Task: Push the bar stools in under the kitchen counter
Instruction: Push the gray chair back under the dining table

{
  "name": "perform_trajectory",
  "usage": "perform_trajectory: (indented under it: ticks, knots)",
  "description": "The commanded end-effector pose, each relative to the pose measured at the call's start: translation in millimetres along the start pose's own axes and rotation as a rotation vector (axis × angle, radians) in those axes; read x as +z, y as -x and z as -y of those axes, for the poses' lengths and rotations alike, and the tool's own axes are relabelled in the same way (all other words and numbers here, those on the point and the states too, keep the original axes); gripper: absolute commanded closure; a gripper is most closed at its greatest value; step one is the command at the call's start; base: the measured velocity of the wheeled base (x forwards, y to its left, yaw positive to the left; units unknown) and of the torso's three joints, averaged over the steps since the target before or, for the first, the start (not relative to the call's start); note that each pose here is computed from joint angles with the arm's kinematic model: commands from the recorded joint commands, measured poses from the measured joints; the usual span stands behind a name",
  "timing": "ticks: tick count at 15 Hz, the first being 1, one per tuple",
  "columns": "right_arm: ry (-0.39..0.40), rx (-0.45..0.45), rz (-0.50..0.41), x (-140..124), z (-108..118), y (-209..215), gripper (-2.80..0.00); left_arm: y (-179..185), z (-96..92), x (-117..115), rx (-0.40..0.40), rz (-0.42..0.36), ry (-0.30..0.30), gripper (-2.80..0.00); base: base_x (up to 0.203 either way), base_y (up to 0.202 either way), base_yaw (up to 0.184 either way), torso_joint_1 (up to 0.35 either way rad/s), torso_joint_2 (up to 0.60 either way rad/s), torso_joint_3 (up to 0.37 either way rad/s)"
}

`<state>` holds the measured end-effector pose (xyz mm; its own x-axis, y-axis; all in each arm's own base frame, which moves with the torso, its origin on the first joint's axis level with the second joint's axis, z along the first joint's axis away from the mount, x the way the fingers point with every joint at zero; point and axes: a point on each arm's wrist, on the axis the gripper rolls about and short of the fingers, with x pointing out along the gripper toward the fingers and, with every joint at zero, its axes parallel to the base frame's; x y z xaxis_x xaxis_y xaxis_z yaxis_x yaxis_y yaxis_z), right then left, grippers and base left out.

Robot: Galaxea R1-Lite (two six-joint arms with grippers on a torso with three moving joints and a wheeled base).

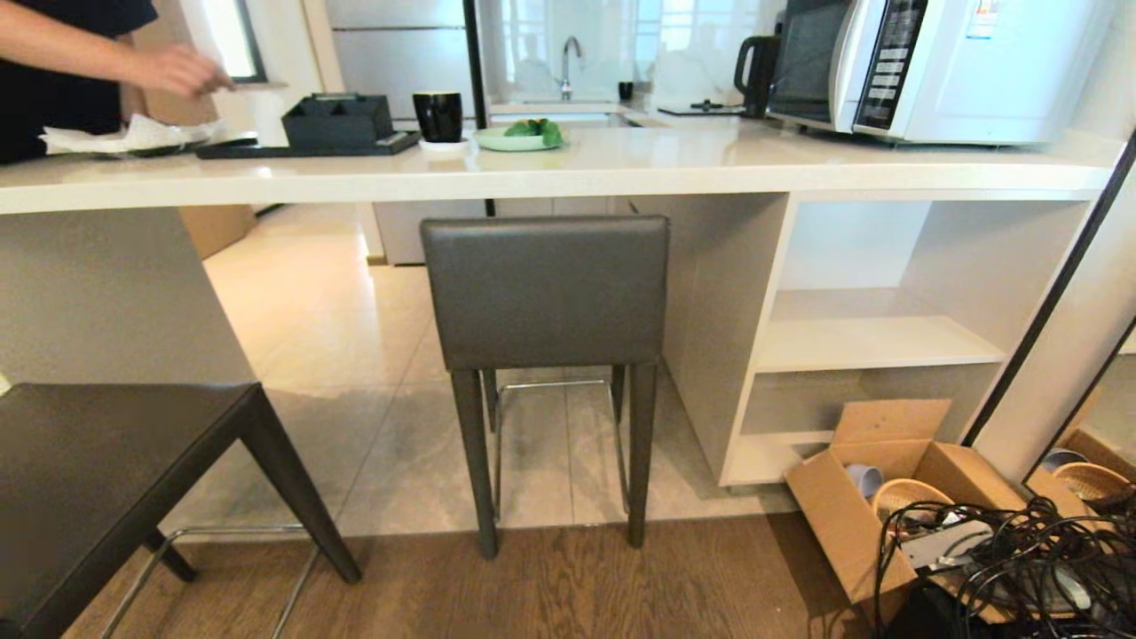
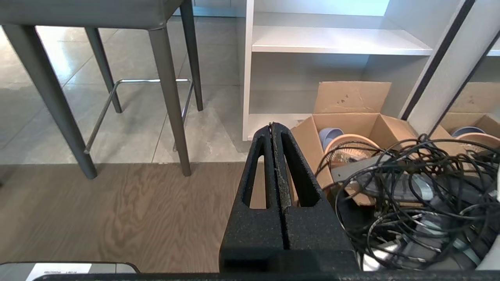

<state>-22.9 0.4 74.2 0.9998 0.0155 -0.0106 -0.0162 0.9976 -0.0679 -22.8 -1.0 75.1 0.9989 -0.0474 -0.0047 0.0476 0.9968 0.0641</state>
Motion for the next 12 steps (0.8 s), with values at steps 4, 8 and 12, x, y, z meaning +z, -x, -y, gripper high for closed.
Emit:
perform_trajectory:
  ticks: [4,8,12]
  knots:
    - [0.001,0.000,-0.003,-0.4,0.0,-0.2,0.00,-0.2,0.0,0.0,0.000,-0.003,0.000,0.00,-0.018,0.000,0.000,0.003,0.00,0.003]
    - [0.001,0.000,-0.003,-0.4,0.0,-0.2,0.00,-0.2,0.0,0.2,0.000,-0.001,-0.002,0.00,0.000,0.000,0.000,0.000,0.00,0.000]
    - [0.001,0.000,-0.003,-0.4,0.0,-0.2,0.00,-0.2,0.0,0.3,0.000,0.000,-0.002,0.00,0.002,0.043,-0.001,0.002,0.00,0.001]
